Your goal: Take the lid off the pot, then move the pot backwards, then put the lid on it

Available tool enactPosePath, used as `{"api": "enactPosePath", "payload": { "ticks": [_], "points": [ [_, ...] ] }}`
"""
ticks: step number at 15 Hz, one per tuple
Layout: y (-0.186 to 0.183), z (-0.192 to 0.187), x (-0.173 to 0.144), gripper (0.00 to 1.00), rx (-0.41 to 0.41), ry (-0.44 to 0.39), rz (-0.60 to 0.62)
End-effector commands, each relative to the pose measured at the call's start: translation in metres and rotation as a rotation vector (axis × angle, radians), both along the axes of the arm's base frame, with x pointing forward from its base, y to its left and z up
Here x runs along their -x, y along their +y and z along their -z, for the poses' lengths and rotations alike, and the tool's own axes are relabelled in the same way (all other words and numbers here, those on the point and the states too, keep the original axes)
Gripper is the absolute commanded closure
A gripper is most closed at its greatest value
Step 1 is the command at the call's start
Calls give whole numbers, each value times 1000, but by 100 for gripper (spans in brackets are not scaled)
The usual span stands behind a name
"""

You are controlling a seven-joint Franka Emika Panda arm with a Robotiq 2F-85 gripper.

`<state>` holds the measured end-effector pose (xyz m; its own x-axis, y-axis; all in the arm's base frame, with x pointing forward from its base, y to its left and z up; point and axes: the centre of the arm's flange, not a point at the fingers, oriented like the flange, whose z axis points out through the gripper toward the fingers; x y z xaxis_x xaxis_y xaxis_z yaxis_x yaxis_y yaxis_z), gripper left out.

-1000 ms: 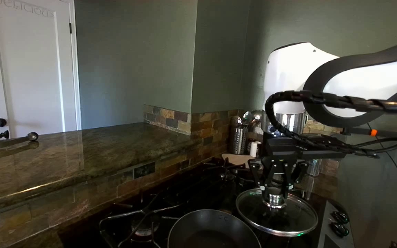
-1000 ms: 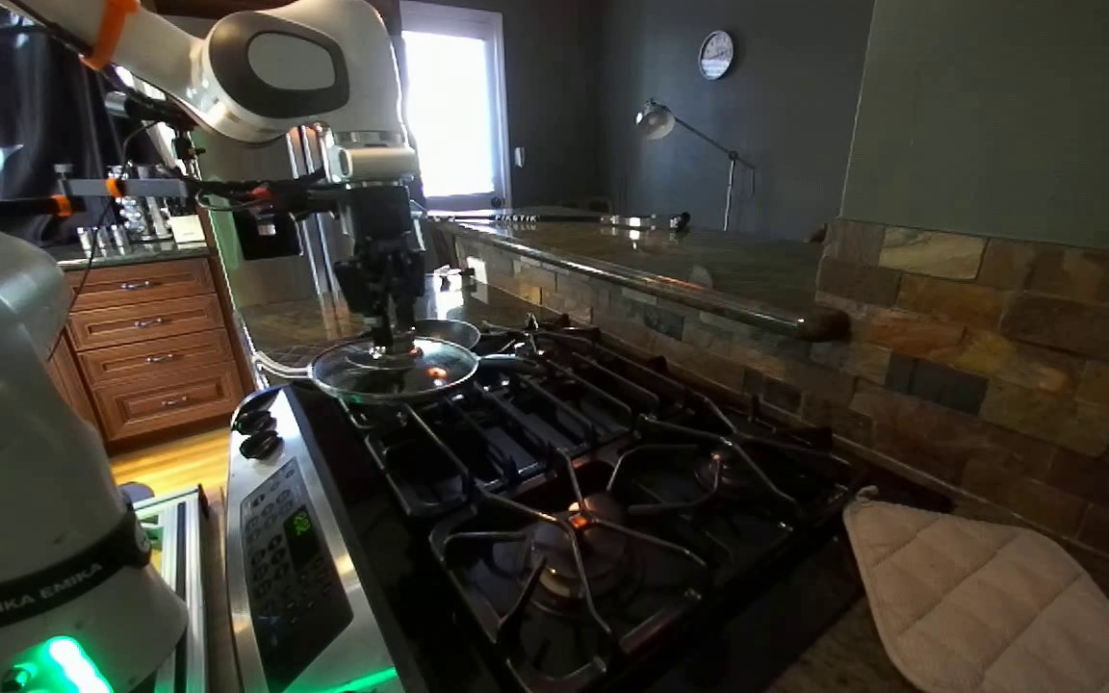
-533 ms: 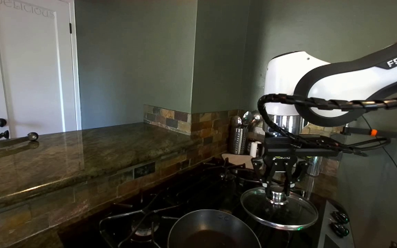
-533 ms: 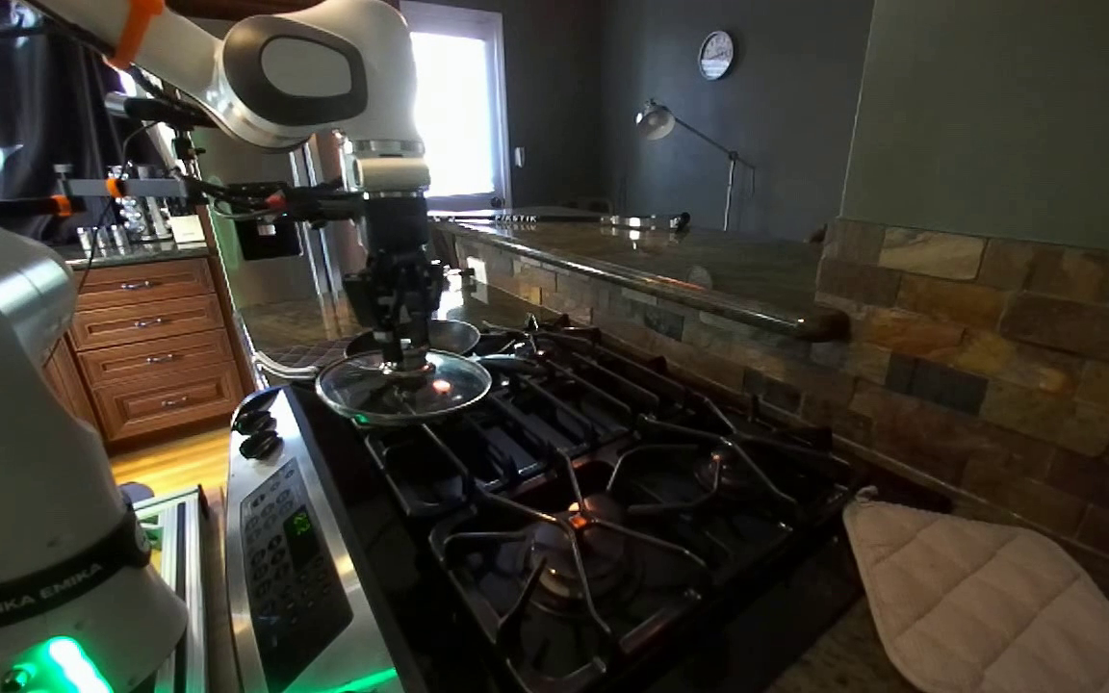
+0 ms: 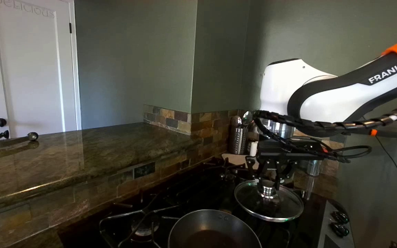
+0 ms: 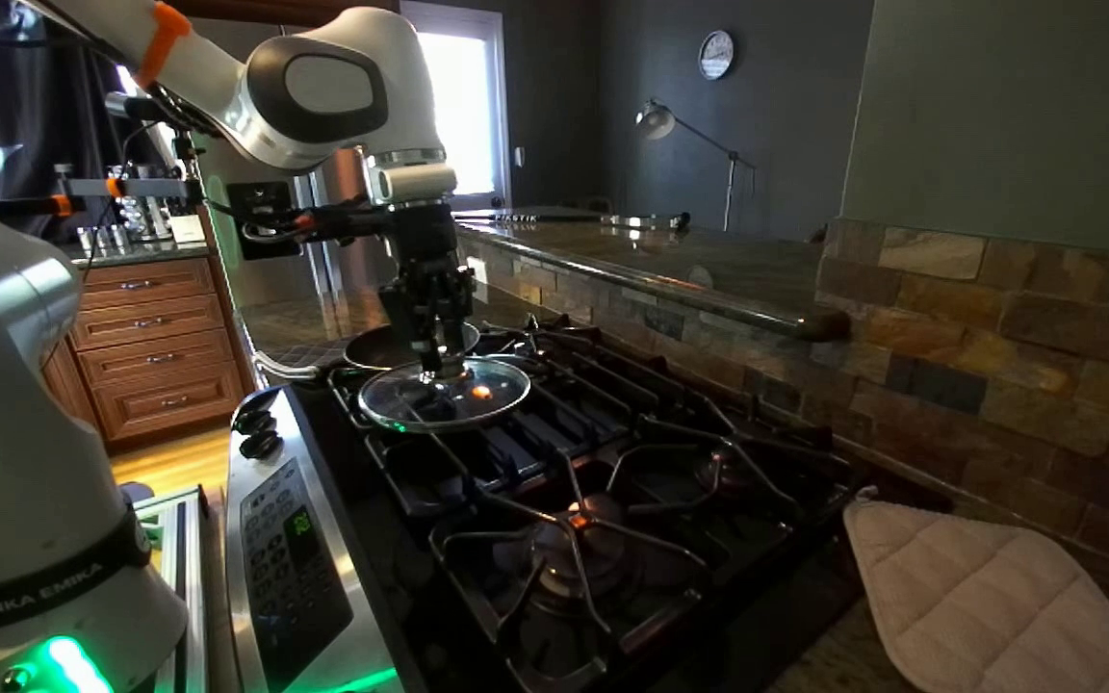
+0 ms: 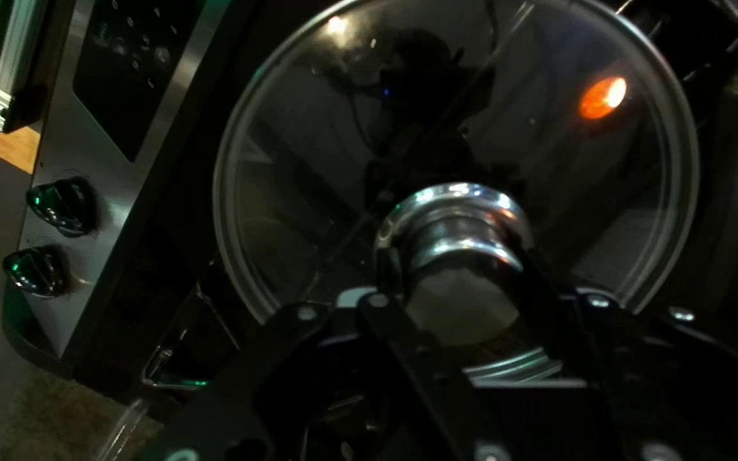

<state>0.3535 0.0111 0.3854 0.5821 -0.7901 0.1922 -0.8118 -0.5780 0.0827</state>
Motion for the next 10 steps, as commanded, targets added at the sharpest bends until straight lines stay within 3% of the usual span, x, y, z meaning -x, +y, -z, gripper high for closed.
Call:
{"api": "enactPosePath", "payload": {
  "ticks": [1, 10],
  "points": [
    [-9, 14, 5, 77, 24, 0, 19],
    [-24, 35, -1, 77, 62, -3, 40]
  ]
}}
